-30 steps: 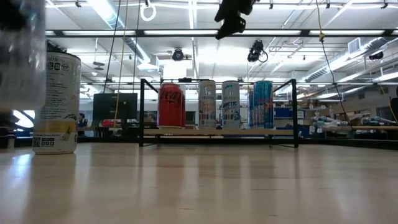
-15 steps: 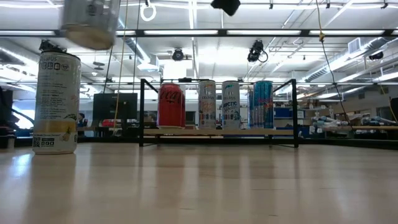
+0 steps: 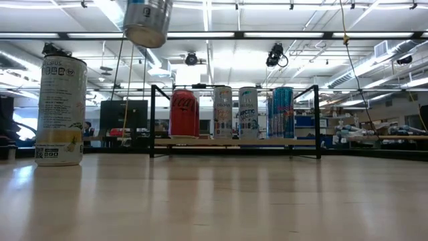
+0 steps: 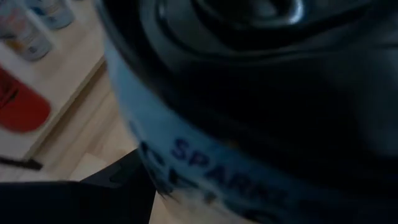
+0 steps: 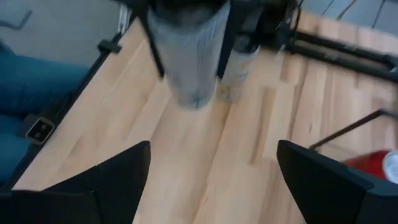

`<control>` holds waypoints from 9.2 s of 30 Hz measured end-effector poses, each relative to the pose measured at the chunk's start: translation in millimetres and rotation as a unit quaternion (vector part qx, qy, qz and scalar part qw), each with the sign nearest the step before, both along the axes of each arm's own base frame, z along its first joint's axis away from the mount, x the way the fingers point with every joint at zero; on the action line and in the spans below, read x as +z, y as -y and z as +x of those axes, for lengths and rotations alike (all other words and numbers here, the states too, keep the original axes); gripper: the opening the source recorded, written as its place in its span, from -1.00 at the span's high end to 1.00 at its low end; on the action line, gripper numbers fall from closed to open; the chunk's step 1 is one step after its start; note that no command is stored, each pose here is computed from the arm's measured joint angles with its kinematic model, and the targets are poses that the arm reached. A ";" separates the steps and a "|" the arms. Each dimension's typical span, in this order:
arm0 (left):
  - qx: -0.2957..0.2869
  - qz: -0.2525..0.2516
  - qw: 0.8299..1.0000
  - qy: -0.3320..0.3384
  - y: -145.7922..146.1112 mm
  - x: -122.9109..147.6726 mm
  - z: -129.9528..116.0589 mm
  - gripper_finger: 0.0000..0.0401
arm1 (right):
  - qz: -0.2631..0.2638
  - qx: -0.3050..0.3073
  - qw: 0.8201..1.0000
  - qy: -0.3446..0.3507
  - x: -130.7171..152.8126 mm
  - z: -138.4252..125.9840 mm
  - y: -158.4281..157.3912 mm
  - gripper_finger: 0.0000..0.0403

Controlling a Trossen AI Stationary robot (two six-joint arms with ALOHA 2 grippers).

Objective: Place canned beverage on shelf
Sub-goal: Put the bottom black soda can on the shelf aligned with the other light blue soda can, then put the black soda can on the shelf aligned with the other red soda can

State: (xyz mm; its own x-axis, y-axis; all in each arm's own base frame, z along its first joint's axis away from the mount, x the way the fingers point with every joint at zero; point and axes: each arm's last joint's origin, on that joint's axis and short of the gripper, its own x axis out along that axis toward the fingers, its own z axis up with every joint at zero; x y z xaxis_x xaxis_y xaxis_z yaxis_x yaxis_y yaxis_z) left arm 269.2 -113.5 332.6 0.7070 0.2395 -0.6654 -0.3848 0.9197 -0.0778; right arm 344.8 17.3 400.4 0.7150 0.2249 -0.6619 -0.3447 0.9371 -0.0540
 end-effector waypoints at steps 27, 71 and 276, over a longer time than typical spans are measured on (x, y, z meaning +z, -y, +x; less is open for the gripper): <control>-0.110 0.057 0.992 0.004 -85.4 9.3 36.0 -0.33 | -0.024 -0.058 0.994 0.094 15.3 9.9 10.8 -0.78; -0.130 0.080 0.986 0.062 -100.5 19.2 45.4 -0.51 | -0.041 -0.035 0.994 0.094 5.4 22.3 7.2 -0.37; 0.099 0.009 0.995 0.022 16.9 19.3 -101.9 -0.59 | 0.010 -0.197 0.953 0.230 -78.0 -123.0 106.7 -0.57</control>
State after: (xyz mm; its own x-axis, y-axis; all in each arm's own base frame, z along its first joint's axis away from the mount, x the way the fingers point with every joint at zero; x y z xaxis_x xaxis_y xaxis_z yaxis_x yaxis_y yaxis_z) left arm 167.3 -130.4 351.9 0.6723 0.3887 -0.6301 -0.5559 0.8271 -0.0828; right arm 221.8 -89.4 322.4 0.9601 -0.1128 -0.2558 0.0909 0.9912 -0.0958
